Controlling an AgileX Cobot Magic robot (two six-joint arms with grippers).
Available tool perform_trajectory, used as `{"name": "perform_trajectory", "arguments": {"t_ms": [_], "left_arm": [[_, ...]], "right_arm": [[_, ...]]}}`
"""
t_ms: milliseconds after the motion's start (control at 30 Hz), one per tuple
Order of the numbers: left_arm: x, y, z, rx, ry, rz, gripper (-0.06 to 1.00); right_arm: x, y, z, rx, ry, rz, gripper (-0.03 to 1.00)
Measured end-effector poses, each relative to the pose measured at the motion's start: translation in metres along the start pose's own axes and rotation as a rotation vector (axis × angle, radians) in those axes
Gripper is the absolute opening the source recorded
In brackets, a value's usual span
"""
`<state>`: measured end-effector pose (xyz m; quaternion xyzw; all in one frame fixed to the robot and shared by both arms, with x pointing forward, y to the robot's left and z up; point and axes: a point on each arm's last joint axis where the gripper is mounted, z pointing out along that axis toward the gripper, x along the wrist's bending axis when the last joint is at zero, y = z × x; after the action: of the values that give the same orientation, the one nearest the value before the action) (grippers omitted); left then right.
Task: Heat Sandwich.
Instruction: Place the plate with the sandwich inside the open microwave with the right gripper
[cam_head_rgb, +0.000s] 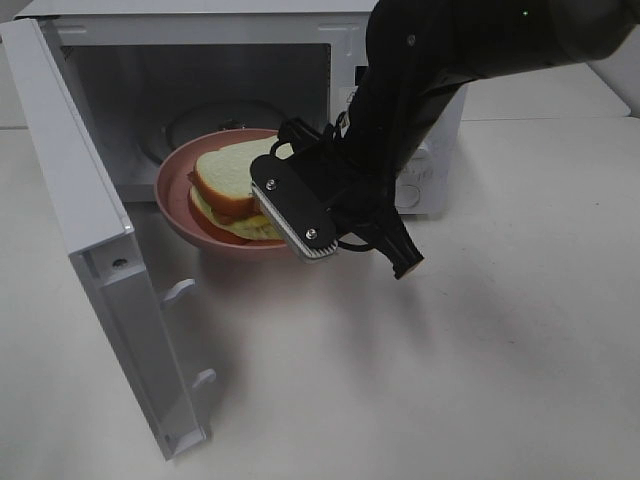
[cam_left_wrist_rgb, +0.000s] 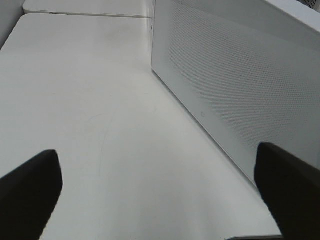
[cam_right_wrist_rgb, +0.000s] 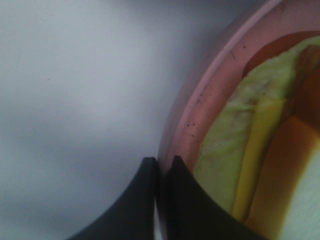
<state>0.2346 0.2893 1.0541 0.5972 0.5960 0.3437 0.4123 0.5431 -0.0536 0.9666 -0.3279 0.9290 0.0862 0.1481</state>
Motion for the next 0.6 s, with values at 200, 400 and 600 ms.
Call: {"name": "perform_trajectory", "arguments": {"t_ms": [200, 400, 600], "left_arm": [[0.000, 0.000, 0.000, 0.000, 0.000, 0.000, 0.99], [0.000, 0.000, 0.000, 0.000, 0.001, 0.001, 0.99], [0.000, 0.000, 0.000, 0.000, 0.001, 0.001, 0.99]], "right_arm": [[-0.020, 0.000, 0.002, -0.003, -0.032, 0.005, 0.04], [-0.038, 0.000, 0.005, -0.006, -0.037, 0.025, 0.04], [-0.049, -0.001, 0.015, -0.003, -0.038, 0.038, 0.04]]}}
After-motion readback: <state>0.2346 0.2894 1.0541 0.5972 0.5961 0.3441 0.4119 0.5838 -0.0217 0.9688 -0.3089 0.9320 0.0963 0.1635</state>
